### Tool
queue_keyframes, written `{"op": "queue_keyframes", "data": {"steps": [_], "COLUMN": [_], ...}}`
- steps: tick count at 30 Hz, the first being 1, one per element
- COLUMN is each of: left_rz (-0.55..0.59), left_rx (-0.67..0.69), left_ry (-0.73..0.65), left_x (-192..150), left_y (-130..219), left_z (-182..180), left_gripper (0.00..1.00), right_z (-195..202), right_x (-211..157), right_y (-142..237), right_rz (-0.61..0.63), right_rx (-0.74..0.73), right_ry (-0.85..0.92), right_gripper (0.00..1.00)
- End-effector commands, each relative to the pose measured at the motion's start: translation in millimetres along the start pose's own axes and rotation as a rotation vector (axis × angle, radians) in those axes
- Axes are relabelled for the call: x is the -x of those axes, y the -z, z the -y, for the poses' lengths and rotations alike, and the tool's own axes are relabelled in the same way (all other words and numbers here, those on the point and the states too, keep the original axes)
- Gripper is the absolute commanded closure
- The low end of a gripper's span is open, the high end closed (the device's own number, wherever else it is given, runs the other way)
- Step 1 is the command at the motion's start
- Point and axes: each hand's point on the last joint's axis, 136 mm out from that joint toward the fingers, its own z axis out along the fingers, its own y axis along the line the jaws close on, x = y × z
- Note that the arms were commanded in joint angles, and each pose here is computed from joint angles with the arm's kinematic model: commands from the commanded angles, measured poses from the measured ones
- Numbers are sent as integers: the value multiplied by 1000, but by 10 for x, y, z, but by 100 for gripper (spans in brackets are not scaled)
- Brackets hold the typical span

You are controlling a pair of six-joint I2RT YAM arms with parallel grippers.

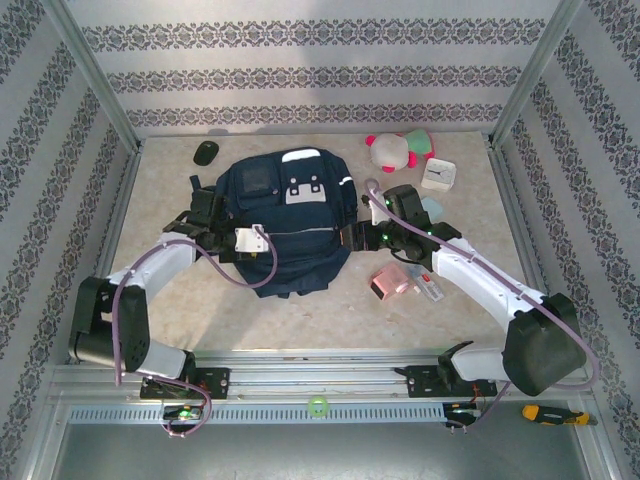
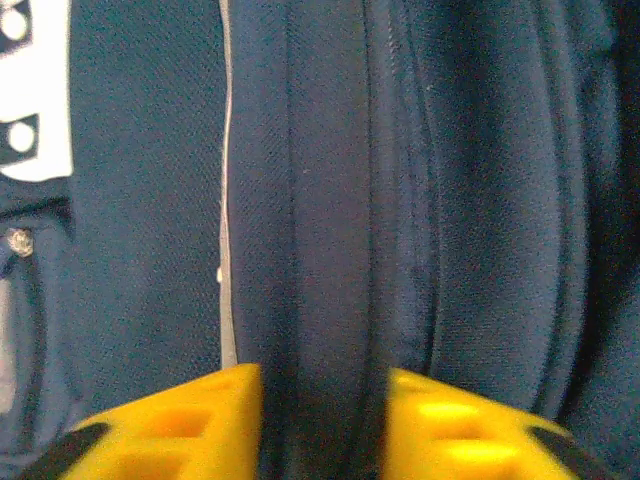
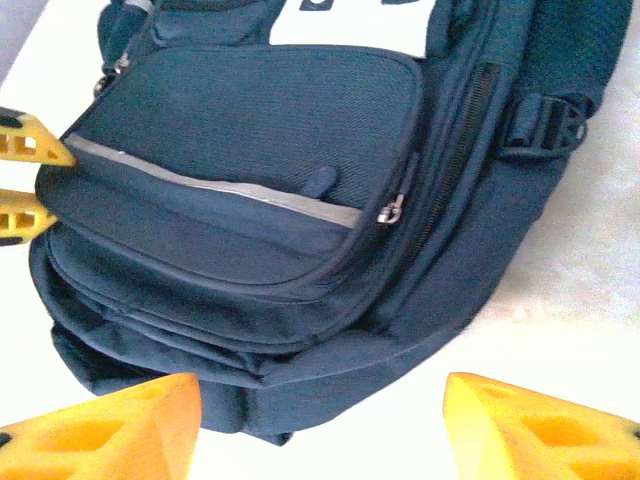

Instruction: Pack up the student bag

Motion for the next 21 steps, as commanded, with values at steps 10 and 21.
{"op": "queue_keyframes", "data": {"steps": [10,21], "left_rz": [277,351], "left_rx": [250,229], "left_ry": [281,317], "left_x": [731,864], "left_y": [784,853], "left_z": [-412,-403], "left_gripper": [100,100], "right_z": [-685,-1153], "right_x": [345,535], "right_y": [247,50], "right_rz": [251,332], "right_rx": [180,293], "right_ry": [413,855], "right_gripper": [35,29]}}
